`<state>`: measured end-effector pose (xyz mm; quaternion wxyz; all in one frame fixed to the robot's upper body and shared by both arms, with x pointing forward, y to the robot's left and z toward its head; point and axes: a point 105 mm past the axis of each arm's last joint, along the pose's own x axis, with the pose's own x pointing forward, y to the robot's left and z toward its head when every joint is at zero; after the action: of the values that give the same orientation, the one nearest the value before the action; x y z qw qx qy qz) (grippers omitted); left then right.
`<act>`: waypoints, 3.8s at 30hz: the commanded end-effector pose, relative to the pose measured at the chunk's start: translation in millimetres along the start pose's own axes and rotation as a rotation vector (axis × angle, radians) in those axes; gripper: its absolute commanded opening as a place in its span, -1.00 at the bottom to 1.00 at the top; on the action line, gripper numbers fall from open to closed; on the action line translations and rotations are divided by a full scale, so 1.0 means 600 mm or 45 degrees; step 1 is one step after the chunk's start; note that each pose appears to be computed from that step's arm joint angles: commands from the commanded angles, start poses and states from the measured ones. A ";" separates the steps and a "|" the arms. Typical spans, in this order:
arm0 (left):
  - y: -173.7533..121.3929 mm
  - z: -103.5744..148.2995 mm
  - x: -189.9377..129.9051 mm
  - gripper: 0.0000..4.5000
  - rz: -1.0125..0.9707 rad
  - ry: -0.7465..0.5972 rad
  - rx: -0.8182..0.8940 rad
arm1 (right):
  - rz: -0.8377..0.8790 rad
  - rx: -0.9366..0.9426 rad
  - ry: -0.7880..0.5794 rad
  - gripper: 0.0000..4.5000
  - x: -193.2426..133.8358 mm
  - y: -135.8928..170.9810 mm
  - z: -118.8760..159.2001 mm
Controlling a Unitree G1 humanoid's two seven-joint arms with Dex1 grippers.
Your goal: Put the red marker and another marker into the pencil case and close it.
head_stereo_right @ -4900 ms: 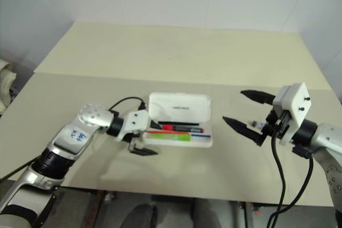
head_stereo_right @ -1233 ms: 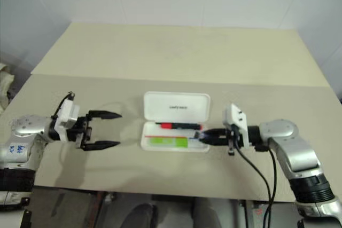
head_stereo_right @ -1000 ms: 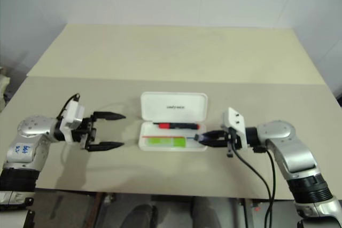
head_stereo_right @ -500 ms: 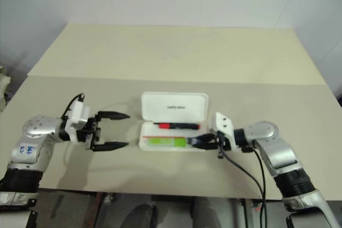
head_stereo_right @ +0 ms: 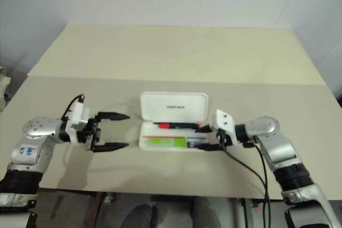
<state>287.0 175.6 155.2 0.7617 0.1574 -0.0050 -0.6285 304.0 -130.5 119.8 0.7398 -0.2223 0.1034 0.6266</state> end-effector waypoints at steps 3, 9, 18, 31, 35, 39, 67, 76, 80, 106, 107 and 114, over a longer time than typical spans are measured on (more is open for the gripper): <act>0.003 0.011 0.002 1.00 0.000 -0.010 0.056 | 0.000 -0.107 -0.109 0.98 -0.012 -0.007 0.059; 0.004 0.011 0.000 1.00 0.008 -0.022 0.051 | -0.105 -0.106 -0.230 0.98 -0.047 0.001 0.090; 0.010 0.012 -0.012 1.00 0.058 -0.044 0.042 | -0.325 0.033 -0.090 0.98 -0.139 0.018 0.025; 0.036 0.014 -0.034 -0.95 0.209 -0.080 0.059 | -0.505 0.035 -0.067 1.00 -0.188 0.014 0.019; 0.046 0.017 -0.039 -0.99 0.303 -0.129 0.036 | -0.508 0.028 -0.077 1.00 -0.182 0.014 0.024; 0.066 0.020 -0.045 -0.99 0.449 -0.176 0.002 | -0.518 0.020 -0.088 1.00 -0.181 0.014 0.029; 0.150 -0.010 0.077 -0.99 0.519 -0.099 -0.305 | -0.367 0.001 -0.408 1.00 -0.141 0.045 0.151; 0.137 0.008 0.101 -0.99 0.391 -0.117 -0.226 | -0.359 -0.013 -0.421 1.00 -0.136 0.045 0.147; 0.125 0.017 0.100 -0.99 0.329 -0.144 -0.196 | -0.362 -0.010 -0.423 1.00 -0.134 0.045 0.144; -0.019 -0.013 0.132 -0.99 -0.360 0.225 0.109 | -0.421 0.029 -0.389 1.00 -0.137 0.031 0.123; -0.023 -0.019 0.136 -0.99 -0.363 0.242 0.103 | -0.427 0.029 -0.388 1.00 -0.139 0.031 0.123; -0.027 -0.039 0.148 -0.99 -0.322 0.341 0.069 | -0.447 0.031 -0.389 1.00 -0.140 0.033 0.124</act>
<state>295.0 91.3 125.3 0.6640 0.2468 0.0675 -0.7026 262.8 -166.6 206.2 0.8465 -0.1140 -0.0230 0.5195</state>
